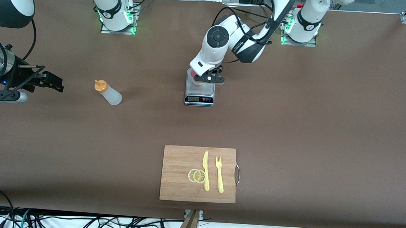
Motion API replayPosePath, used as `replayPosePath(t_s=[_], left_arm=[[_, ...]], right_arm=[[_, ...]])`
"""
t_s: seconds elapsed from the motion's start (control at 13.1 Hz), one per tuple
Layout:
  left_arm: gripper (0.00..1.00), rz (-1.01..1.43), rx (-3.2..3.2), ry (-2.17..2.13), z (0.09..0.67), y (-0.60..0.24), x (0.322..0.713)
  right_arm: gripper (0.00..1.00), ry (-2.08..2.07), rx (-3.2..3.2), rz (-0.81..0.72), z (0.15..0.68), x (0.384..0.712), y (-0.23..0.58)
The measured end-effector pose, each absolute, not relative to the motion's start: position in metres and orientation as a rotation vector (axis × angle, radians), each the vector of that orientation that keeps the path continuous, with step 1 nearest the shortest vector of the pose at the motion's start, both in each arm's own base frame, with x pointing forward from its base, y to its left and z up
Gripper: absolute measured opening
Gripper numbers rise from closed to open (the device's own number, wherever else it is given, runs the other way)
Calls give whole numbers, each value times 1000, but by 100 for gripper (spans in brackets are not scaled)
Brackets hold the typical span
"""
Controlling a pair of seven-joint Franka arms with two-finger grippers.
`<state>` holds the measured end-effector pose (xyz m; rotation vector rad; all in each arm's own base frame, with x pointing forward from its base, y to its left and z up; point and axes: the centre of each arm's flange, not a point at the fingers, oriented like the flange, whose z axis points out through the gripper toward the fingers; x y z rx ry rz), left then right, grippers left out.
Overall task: Add sauce to pink cup with both arms
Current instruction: 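Carry the pink cup with the left gripper onto the scale, then open the left gripper and withdraw it from the cup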
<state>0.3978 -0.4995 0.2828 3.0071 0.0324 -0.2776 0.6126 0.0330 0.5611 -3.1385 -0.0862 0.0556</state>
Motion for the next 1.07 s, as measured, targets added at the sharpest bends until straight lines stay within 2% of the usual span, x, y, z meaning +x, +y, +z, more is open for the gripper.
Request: replayPosePath(t_s=[0.31, 0.61, 0.84, 1.07], left_arm=[[56, -242, 2982, 72, 298, -497, 417], [99, -303, 2952, 135, 359, -467, 472], [100, -281, 2930, 120, 428, -391, 537], [100, -209, 2953, 147, 474, -305, 574]], right_arm=[[100, -101, -3144, 57, 561, 612, 38], [100, -111, -3143, 71, 559, 612, 41], [100, -116, -3142, 129, 555, 609, 40], [100, -272, -3125, 170, 550, 608, 32]])
